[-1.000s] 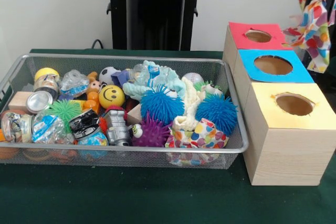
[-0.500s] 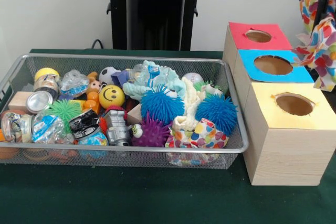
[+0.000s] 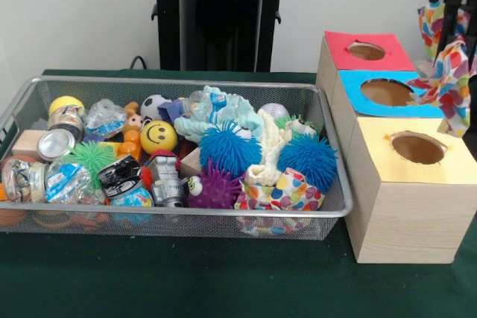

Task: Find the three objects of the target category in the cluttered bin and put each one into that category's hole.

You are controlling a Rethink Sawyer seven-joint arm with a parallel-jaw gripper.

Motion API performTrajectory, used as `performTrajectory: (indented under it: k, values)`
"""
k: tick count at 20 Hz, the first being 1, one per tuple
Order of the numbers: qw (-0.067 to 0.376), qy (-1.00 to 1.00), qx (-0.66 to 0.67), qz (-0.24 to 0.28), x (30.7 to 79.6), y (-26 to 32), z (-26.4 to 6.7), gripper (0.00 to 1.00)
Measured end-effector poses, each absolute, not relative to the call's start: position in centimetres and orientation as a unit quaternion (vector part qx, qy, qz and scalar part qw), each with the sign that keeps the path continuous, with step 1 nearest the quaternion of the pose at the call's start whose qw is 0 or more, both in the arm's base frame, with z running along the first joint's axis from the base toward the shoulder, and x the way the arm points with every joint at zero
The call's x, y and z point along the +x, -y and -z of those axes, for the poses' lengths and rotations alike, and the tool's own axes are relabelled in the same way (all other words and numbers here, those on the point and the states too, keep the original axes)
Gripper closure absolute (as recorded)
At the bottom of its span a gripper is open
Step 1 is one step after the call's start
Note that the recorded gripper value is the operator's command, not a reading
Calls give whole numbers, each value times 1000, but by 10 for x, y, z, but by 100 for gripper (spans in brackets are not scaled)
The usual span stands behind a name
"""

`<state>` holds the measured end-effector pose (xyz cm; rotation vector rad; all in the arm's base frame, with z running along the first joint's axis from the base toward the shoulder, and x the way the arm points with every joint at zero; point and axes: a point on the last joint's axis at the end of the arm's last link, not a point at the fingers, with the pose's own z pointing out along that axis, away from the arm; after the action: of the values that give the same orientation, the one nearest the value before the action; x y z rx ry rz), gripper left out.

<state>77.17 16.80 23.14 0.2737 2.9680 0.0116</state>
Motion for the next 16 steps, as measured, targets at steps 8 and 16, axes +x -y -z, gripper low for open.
performTrajectory:
  k: [8, 16]
  values:
    - [85, -993, 85, -7, 762, -172, -206, 100]
    - [89, -993, 80, -10, 755, -174, -176, 100]
